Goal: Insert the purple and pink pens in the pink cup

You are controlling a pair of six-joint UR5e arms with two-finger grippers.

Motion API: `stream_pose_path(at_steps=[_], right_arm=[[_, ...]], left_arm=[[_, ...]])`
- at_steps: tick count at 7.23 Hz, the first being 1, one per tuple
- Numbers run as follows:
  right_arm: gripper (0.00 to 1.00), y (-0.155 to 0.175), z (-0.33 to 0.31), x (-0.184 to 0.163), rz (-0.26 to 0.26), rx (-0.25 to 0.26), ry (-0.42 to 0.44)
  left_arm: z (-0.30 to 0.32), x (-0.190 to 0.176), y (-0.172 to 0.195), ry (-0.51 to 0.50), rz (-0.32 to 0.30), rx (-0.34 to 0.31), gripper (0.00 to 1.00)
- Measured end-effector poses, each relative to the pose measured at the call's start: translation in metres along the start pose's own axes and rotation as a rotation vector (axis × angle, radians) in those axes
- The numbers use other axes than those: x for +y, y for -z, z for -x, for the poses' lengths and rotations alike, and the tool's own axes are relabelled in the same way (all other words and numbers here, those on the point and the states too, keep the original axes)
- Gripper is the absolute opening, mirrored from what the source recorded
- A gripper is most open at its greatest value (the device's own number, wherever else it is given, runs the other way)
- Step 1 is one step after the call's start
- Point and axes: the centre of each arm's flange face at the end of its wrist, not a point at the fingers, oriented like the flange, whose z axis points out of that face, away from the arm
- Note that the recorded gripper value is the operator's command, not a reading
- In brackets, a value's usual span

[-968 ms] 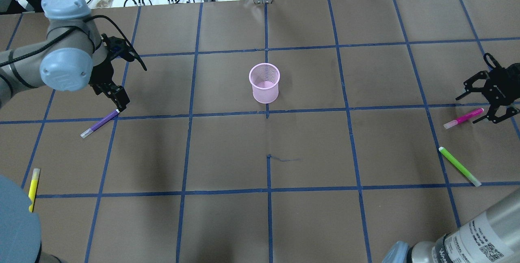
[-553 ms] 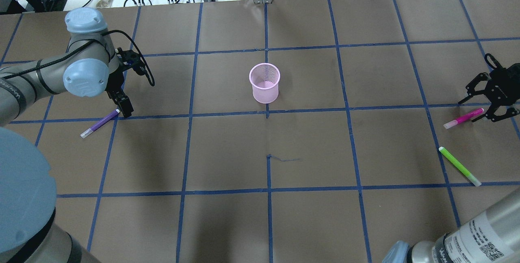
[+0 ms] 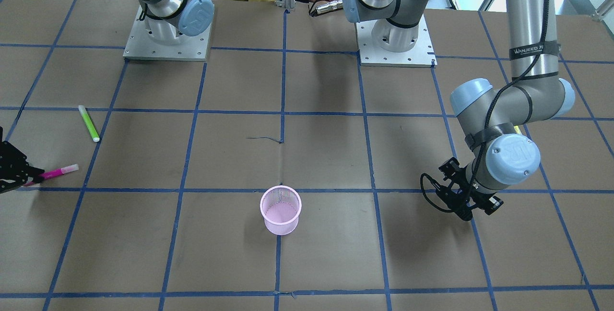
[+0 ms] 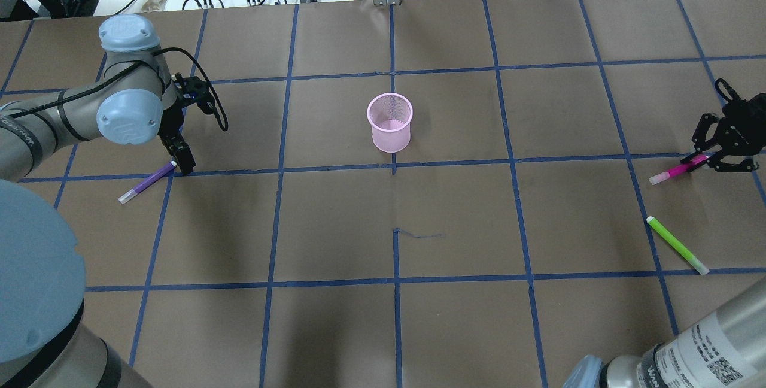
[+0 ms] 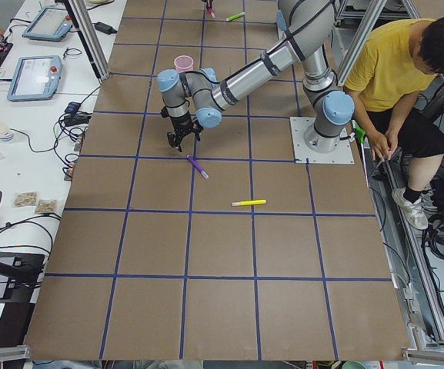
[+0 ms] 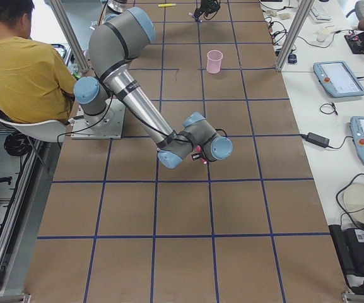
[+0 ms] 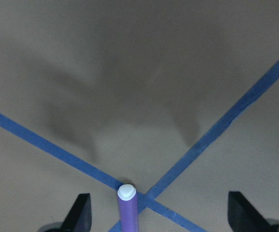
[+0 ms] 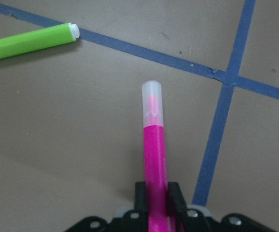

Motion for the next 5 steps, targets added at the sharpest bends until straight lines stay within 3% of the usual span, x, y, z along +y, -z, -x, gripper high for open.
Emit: stream_pose_path(at_steps=[2, 3, 5], right_arm=[[0.04, 0.021, 0.001, -0.008, 0.039, -0.007, -0.053], [0.04, 0.053, -0.001, -0.025, 0.095, 0.007, -0.133], [0.04, 0.111, -0.03, -0.102, 0.213, 0.062, -0.254]], left_arm=[[0.004, 0.005, -0.003, 0.011, -0.004, 0.008, 1.0], [0.005, 0.006, -0.005, 0.015, -0.004, 0.012, 1.0], [0.009, 0.006, -0.017, 0.014, 0.002, 0.024, 1.0]])
